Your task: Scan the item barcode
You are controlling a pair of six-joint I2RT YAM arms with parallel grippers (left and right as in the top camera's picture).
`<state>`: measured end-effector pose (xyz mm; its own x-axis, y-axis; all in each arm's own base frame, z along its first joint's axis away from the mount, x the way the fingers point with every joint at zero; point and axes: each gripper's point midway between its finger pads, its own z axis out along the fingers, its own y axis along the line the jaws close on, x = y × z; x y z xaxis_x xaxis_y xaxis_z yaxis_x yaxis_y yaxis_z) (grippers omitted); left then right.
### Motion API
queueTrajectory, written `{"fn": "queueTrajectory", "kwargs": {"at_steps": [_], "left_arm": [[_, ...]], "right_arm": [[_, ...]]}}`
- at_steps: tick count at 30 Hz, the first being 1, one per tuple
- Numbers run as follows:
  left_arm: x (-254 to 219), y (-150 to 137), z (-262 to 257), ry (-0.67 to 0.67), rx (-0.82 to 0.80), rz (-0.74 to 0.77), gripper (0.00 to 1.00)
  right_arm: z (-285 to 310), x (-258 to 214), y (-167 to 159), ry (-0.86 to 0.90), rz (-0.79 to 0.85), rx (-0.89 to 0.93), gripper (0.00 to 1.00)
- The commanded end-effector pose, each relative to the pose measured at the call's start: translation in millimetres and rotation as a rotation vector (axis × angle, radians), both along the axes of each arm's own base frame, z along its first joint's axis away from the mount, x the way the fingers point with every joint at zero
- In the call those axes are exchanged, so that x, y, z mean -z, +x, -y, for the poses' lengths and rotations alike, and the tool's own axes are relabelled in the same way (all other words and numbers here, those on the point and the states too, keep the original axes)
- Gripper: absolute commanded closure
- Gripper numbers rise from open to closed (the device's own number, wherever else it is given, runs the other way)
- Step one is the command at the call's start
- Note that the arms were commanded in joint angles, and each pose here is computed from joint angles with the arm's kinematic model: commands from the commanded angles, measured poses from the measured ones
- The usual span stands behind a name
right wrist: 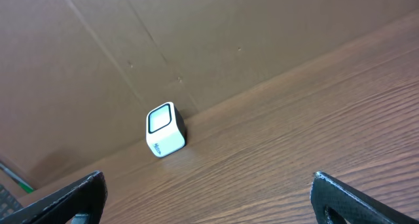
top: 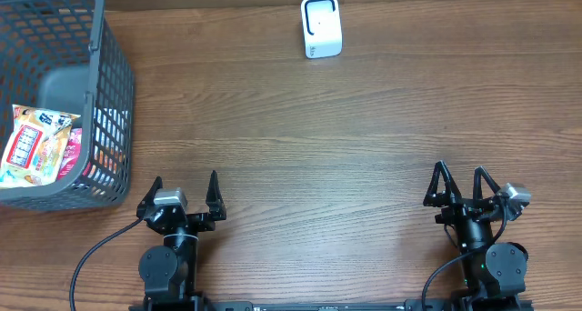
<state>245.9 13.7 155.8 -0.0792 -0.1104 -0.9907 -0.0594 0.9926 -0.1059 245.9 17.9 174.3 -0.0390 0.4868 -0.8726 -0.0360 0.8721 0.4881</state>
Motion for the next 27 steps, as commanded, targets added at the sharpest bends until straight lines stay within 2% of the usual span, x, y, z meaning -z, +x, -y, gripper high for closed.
{"fn": "queueTrajectory", "kwargs": {"at_steps": [1,9,14,20,24,27], "left_arm": [[-0.1,0.0,2.3,-0.014,0.010,0.009,0.00],[-0.1,0.0,2.3,-0.014,0.010,0.009,0.00],[-2.0,-1.6,-16.1,0.032,-0.093,0.013,0.00],[-1.9,-1.4,-14.8,0.029,-0.085,0.013,0.00],[-5.8,0.3,16.0,-0.106,0.085,0.032,0.00],[-18.0,0.3,21.3,-0.230,0.113,0.078,0.00]], "right_arm": [[2.7,1.6,0.1,0.001,0.005,0.014,0.00],[2.7,1.6,0.1,0.001,0.005,0.014,0.00],[2.7,1.6,0.1,0.001,0.005,0.014,0.00],[2.7,1.6,0.1,0.001,0.005,0.014,0.00],[2.7,1.6,0.1,0.001,0.005,0.014,0.00],[2.7,1.6,0.1,0.001,0.005,0.014,0.00]]}}
